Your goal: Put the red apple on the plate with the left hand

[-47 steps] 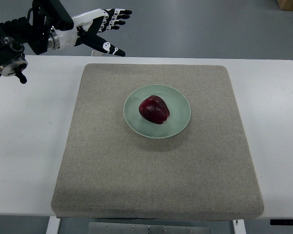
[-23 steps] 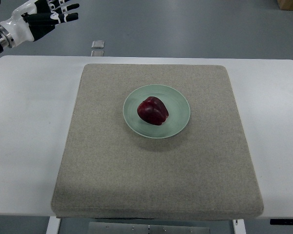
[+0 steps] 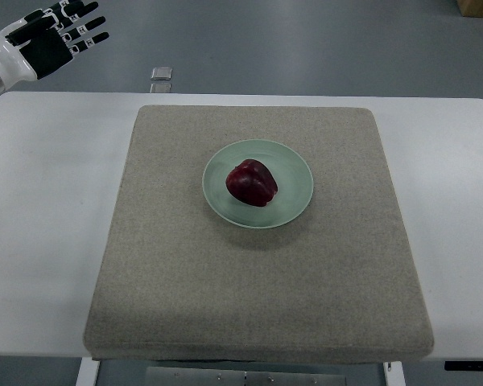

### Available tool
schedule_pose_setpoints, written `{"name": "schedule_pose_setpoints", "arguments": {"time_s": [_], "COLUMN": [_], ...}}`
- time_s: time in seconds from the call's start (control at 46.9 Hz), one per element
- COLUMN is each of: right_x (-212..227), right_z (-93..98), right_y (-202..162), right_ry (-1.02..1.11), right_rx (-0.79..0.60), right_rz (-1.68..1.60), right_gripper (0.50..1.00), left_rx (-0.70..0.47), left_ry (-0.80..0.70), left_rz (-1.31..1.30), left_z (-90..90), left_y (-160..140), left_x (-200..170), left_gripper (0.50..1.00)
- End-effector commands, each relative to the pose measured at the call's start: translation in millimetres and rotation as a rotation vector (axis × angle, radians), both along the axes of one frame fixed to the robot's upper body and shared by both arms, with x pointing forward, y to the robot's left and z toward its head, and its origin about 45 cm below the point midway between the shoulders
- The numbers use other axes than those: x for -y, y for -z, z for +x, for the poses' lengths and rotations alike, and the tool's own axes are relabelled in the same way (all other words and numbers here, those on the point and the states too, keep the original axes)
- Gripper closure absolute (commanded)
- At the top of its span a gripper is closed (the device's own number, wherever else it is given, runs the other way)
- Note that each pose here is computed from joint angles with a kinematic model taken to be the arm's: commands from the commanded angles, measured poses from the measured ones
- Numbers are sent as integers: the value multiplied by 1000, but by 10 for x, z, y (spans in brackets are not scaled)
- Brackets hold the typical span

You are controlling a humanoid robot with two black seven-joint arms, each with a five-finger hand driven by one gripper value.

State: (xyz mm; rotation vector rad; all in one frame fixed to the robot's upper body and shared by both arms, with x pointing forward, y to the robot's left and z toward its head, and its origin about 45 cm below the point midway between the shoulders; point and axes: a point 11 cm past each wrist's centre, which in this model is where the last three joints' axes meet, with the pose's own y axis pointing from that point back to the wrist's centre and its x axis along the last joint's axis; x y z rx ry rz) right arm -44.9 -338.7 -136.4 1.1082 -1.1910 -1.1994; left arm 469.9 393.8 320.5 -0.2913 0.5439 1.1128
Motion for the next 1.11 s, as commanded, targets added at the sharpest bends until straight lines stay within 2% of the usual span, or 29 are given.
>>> {"name": "schedule_pose_setpoints", "arguments": {"time_s": [0.0, 0.448, 0.747, 1.088], "right_x": [-1, -74, -65, -61], "right_z": [-2, -29, -57, -150], "right_y": [0, 6, 4, -1], "right_ry": [0, 2, 6, 6], "right_rx": [0, -5, -9, -24], "right_rz": [0, 30, 25, 23], "right_gripper": [572, 572, 572, 572], "left_rx": [-20, -54, -71, -75], "left_ry": [3, 6, 43, 48], "left_rz": [-36, -76, -79, -75], "left_z": [-17, -66, -33, -35], "left_y": [16, 93, 205, 218], "left_x": [-12, -63, 134, 149], "left_gripper": [501, 501, 501, 501]}}
